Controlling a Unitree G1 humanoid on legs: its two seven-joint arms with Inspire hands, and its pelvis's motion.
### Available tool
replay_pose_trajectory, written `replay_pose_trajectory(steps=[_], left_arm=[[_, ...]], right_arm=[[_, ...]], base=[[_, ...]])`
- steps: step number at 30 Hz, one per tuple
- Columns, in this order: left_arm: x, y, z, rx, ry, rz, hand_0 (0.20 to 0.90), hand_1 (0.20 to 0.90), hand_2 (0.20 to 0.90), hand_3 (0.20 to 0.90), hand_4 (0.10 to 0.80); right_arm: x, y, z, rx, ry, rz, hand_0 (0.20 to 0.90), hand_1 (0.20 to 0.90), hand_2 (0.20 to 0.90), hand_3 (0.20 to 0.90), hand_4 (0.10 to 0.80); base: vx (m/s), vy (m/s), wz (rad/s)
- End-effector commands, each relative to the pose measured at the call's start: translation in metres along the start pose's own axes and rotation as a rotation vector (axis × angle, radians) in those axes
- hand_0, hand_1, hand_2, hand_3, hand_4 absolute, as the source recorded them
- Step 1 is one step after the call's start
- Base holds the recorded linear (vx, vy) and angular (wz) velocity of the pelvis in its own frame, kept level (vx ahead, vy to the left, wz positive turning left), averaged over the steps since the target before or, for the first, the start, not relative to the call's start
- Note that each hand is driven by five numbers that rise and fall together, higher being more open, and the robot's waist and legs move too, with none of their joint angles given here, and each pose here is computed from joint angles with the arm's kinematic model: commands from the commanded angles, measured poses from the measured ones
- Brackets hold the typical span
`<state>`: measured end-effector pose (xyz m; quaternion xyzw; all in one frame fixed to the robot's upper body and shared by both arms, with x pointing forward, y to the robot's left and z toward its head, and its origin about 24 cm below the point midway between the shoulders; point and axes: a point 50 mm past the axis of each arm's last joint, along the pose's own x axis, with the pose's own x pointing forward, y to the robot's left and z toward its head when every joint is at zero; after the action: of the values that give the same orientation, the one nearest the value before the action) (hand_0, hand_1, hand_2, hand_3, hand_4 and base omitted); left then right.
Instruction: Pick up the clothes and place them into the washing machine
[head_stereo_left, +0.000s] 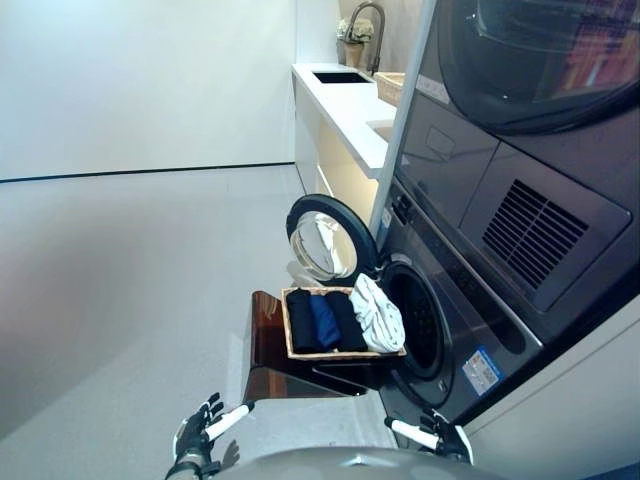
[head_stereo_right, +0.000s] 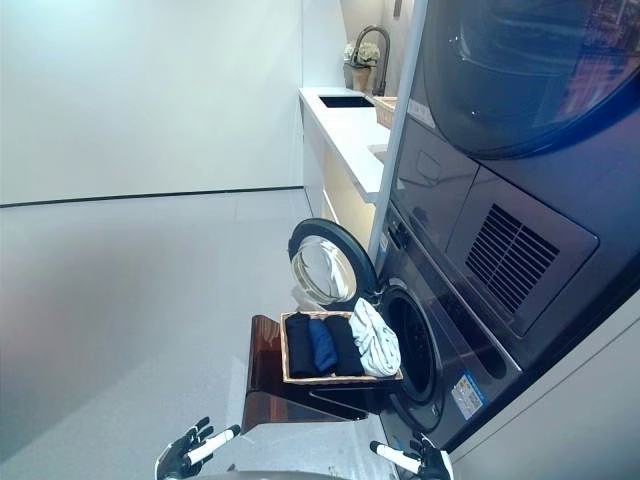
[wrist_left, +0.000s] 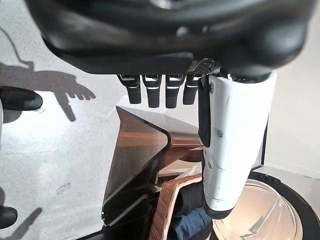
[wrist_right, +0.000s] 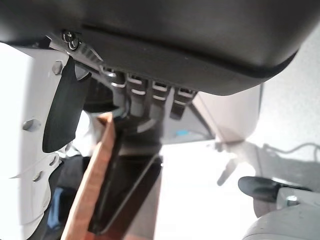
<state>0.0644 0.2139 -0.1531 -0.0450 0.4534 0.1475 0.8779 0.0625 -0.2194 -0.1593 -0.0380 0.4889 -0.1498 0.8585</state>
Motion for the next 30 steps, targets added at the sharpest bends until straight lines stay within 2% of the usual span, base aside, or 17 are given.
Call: replay_pose_trajectory(steps=[1,11,16,22,30], left_arm=[[0.016,-0.004,0.045,-0.010,-0.159,-0.015,0.900,0.900,0.900,0.900,0.800],[0.017,-0.006,0.051,0.002,-0.179,-0.034,0.900,0.900,0.900,0.900,0.800],[0.018,-0.006,0.056,0.004,-0.199,-0.036,0.900,0.900,0.900,0.900,0.800],[0.021,-0.010,0.068,0.037,-0.229,-0.053,0.900,0.900,0.900,0.900,0.800],[0.022,0.002,0.072,0.043,-0.229,-0.020,0.900,0.900,0.900,0.900,0.800]], right_arm=[[0.013,-0.005,0.045,0.021,-0.147,-0.035,0.900,0.900,0.900,0.900,0.800],[0.014,-0.010,0.043,0.054,-0.130,-0.053,0.900,0.900,0.900,0.900,0.800],[0.015,-0.015,0.045,0.148,-0.130,-0.070,0.900,0.900,0.900,0.900,0.800],[0.015,-0.021,0.046,0.169,-0.126,-0.097,0.900,0.900,0.900,0.900,0.800],[0.014,-0.022,0.041,0.193,-0.115,-0.111,0.900,0.900,0.900,0.900,0.800]], base=[[0.001,0.037,-0.04],[0.014,0.052,0.00],[0.001,0.094,-0.04],[-0.006,0.180,-0.05],[0.062,0.101,0.17]])
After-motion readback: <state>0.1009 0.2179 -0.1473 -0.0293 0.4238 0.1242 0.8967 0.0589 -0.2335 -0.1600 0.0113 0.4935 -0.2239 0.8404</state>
